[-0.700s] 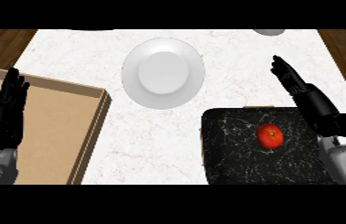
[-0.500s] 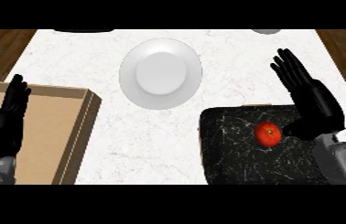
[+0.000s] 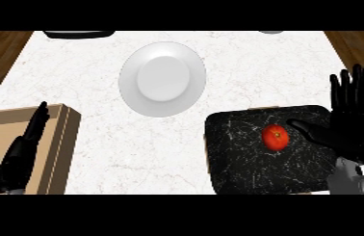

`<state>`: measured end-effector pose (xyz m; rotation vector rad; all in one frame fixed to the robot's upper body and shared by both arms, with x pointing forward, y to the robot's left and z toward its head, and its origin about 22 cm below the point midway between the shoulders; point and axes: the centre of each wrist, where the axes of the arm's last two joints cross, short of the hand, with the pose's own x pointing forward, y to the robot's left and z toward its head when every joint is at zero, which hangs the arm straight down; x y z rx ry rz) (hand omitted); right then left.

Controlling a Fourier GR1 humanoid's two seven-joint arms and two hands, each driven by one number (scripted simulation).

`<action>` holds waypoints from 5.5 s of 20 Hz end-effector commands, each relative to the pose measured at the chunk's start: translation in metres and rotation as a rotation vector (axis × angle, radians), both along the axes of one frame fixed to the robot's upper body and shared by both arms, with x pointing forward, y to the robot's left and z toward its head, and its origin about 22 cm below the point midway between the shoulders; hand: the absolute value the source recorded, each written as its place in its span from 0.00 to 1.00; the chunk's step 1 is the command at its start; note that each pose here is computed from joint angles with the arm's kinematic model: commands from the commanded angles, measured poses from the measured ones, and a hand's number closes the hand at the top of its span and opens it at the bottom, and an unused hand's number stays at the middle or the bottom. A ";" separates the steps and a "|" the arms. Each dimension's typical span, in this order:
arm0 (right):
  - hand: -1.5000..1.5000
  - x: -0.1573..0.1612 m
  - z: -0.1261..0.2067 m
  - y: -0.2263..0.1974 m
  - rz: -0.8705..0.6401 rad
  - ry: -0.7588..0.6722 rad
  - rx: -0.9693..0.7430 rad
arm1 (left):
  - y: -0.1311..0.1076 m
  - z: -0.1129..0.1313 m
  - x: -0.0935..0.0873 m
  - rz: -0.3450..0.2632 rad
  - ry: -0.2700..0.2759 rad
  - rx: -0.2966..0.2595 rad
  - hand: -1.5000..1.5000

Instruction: Pick the tomato from the tray and place it in the plate

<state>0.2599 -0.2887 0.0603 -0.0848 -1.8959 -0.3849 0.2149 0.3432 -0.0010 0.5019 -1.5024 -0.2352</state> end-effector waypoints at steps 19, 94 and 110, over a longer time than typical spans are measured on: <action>0.00 -0.076 0.070 -0.054 0.202 0.477 -0.549 | -0.003 0.002 -0.005 -0.054 -0.008 0.043 0.50; 1.00 0.112 0.006 -0.026 -0.255 0.635 -1.364 | -0.024 -0.008 -0.011 -0.065 0.007 0.003 0.50; 1.00 0.085 0.120 0.121 -0.043 0.058 -1.240 | -0.008 -0.009 0.006 -0.063 0.011 0.017 0.50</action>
